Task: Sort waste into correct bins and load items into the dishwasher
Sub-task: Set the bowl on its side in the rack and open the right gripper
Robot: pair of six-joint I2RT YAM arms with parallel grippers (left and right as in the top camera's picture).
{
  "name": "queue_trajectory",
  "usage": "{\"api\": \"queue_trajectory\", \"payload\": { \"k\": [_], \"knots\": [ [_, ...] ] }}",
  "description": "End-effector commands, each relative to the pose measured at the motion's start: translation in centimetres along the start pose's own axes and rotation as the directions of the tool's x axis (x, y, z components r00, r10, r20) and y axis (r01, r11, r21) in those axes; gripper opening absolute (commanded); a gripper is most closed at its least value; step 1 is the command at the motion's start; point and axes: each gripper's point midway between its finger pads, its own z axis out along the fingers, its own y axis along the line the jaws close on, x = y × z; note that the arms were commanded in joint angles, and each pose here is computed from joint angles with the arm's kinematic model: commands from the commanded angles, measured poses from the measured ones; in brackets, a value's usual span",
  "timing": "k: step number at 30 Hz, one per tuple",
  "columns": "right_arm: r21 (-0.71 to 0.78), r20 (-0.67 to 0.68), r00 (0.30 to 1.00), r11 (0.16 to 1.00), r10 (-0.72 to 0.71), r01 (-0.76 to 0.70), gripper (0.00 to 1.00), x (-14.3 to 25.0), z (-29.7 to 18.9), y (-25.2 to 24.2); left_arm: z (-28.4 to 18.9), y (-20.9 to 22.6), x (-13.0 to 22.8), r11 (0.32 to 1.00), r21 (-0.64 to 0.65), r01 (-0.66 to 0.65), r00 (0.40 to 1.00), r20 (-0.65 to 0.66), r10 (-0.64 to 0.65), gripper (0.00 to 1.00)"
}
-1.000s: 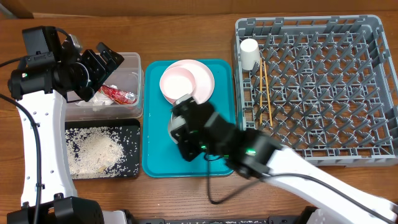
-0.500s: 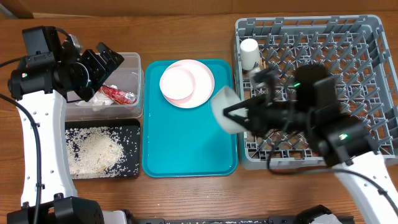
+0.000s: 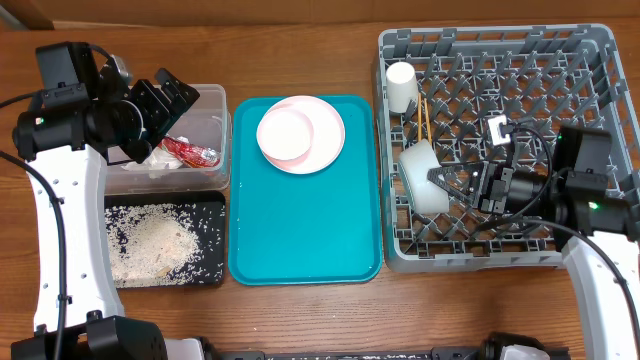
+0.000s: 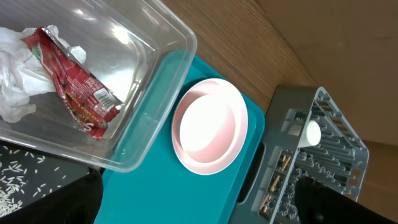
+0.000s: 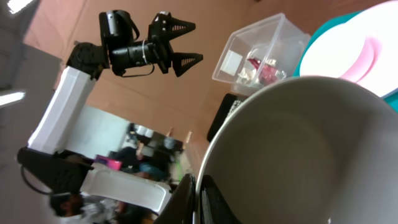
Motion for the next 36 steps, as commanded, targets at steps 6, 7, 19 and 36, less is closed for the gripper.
{"api": "queue_trajectory", "payload": {
  "k": [6, 7, 19, 36],
  "knots": [
    [-0.143, -0.011, 0.997, 0.987, 0.070, -0.071, 0.04, 0.9, 0.1, -2.7, -0.3, -0.4, -0.3, 1.000, 0.013, -0.006, 1.000, 0.008, 0.006, 1.00],
    [-0.143, -0.012, 0.997, 0.987, 0.076, -0.077, 0.04, 0.9, 0.1, -3.2, -0.3, -0.4, -0.3, 1.000, 0.013, -0.007, 1.000, 0.008, 0.006, 0.99],
    [-0.118, -0.024, 0.983, 0.976, 0.183, -0.185, 0.04, 1.6, 0.7, -8.0, -0.3, -0.4, -0.3, 1.000, 0.012, -0.006, 1.000, 0.008, 0.006, 1.00],
    [0.094, -0.009, 0.967, 0.963, 0.256, -0.254, 0.04, 2.7, 0.1, -11.7, -0.3, -0.4, -0.3, 1.000, 0.013, -0.006, 1.000, 0.008, 0.006, 1.00]
  ]
}}
